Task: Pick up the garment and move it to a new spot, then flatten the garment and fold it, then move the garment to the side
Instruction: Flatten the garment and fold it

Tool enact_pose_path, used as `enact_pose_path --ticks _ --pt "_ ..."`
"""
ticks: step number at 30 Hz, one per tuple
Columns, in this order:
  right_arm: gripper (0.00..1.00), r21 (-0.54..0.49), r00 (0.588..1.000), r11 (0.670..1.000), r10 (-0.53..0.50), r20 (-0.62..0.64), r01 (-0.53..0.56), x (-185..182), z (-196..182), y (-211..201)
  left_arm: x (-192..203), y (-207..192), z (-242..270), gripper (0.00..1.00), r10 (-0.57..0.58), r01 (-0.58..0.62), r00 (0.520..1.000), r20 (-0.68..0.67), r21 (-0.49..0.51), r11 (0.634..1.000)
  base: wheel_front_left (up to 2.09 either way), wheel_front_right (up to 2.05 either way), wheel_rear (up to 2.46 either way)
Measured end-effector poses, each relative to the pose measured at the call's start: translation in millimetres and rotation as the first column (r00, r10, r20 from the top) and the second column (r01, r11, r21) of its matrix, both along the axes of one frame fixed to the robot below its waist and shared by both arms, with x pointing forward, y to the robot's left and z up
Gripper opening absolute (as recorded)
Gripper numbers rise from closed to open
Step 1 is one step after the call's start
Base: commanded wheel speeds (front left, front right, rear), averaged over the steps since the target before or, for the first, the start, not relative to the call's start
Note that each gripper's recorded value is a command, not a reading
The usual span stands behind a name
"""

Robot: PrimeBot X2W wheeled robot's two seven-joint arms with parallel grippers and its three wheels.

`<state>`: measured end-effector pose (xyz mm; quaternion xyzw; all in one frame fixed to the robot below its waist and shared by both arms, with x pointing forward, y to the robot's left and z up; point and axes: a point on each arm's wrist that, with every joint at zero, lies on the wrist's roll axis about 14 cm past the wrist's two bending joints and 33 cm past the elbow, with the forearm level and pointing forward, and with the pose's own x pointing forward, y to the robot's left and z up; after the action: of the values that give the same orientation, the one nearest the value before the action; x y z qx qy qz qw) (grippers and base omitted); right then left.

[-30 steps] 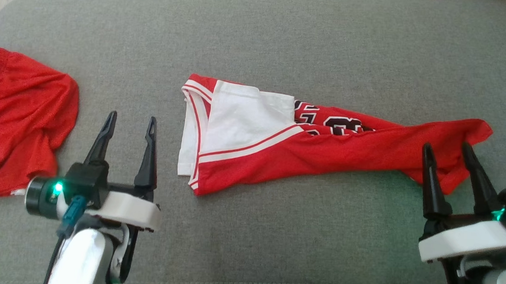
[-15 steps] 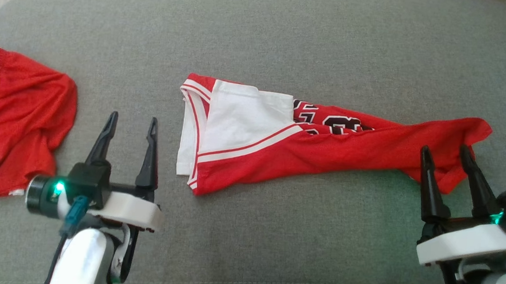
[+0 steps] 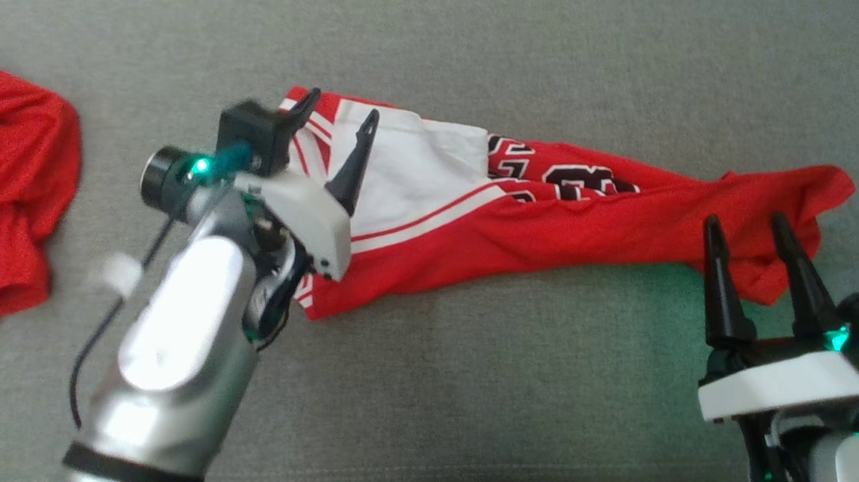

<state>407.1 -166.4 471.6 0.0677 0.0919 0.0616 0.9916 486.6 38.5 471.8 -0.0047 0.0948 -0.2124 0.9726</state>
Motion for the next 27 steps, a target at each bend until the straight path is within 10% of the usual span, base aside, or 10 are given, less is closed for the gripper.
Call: enact_pose_path --ticks 13,14,15,27 --pt "1.00 -0.003 0.994 0.998 -0.067 -0.087 0.067 -3 -32 -22 24 -12 -81 0.97 -0.026 0.045 0.951 -0.307 0.056 0.997 0.00 0.00 0.00" --pt "1.00 -0.003 0.994 0.998 -0.069 -0.082 0.069 -2 -31 -22 23 -12 -84 0.37 -0.027 0.048 0.948 -0.318 0.058 0.997 0.00 0.00 0.00" --pt "1.00 -0.003 0.994 0.997 -0.072 -0.077 0.072 -1 -30 -23 23 -13 -85 0.00 -0.032 0.052 0.946 -0.323 0.052 0.997 0.00 0.00 0.00" --pt "1.00 -0.074 0.958 0.982 -0.184 -0.220 0.172 0 -53 -87 28 -12 -61 0.00 -0.040 0.052 0.970 -0.242 0.047 0.998 0.00 0.00 0.00"
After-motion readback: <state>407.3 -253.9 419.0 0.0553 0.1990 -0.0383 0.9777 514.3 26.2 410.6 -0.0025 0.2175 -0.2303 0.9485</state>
